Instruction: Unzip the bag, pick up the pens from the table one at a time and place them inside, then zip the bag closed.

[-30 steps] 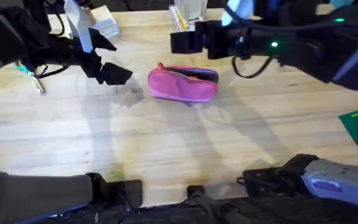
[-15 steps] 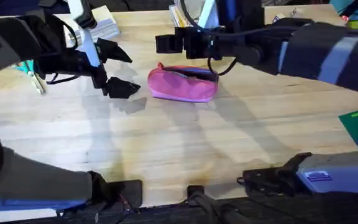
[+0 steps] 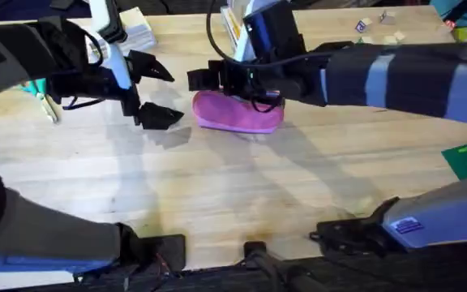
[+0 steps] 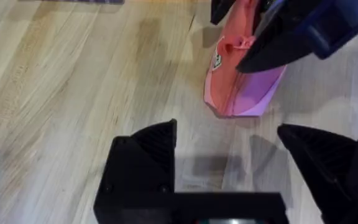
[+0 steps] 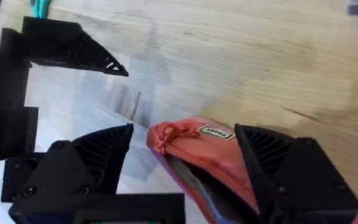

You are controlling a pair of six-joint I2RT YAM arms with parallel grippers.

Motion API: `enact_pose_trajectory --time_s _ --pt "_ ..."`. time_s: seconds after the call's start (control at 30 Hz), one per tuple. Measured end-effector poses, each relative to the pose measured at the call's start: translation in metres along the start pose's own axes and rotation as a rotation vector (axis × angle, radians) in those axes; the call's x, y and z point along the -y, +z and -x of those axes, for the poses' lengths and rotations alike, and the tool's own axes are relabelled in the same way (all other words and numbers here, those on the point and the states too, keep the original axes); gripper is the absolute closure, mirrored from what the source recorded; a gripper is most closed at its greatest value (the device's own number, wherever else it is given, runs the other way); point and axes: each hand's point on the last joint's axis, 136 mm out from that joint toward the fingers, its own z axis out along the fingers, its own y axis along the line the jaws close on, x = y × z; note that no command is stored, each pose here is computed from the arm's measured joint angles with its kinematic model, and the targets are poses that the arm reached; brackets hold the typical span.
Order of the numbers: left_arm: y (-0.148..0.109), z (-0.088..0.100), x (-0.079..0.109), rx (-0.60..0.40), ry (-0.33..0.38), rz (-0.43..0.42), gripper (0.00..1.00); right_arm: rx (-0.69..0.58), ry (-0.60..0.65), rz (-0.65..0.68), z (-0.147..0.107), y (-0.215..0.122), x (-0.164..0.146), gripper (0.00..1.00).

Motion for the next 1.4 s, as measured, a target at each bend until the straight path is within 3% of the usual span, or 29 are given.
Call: enact_pose_trajectory --time_s 0.2,0.3,0.53,0.67,0.73,1.1,1.4 --pt "0.000 0.000 0.000 0.000 0.003 0.000 0.007 0.006 0.044 0.005 0.001 0.003 -0.001 0.012" --pt "0.000 0.000 0.000 0.000 0.003 0.000 0.007 0.002 0.045 0.010 -0.001 0.003 -0.004 0.075" --pt "0.000 0.000 0.000 0.000 0.003 0.000 0.007 -0.004 0.043 0.021 -0.005 0.004 -0.011 0.499" --pt "0.000 0.000 0.000 0.000 0.002 0.000 0.007 -0.002 0.044 0.022 -0.004 0.004 -0.011 0.862" --pt "0.000 0.000 0.000 0.000 0.003 0.000 0.007 -0.001 0.047 0.023 -0.004 0.004 -0.011 0.957" --pt "0.000 0.000 0.000 0.000 0.001 -0.002 0.007 0.004 0.046 0.026 -0.002 0.002 -0.013 0.973" --pt "0.000 0.000 0.000 0.000 0.000 -0.002 0.008 0.078 0.021 0.065 0.021 -0.031 -0.030 0.972"
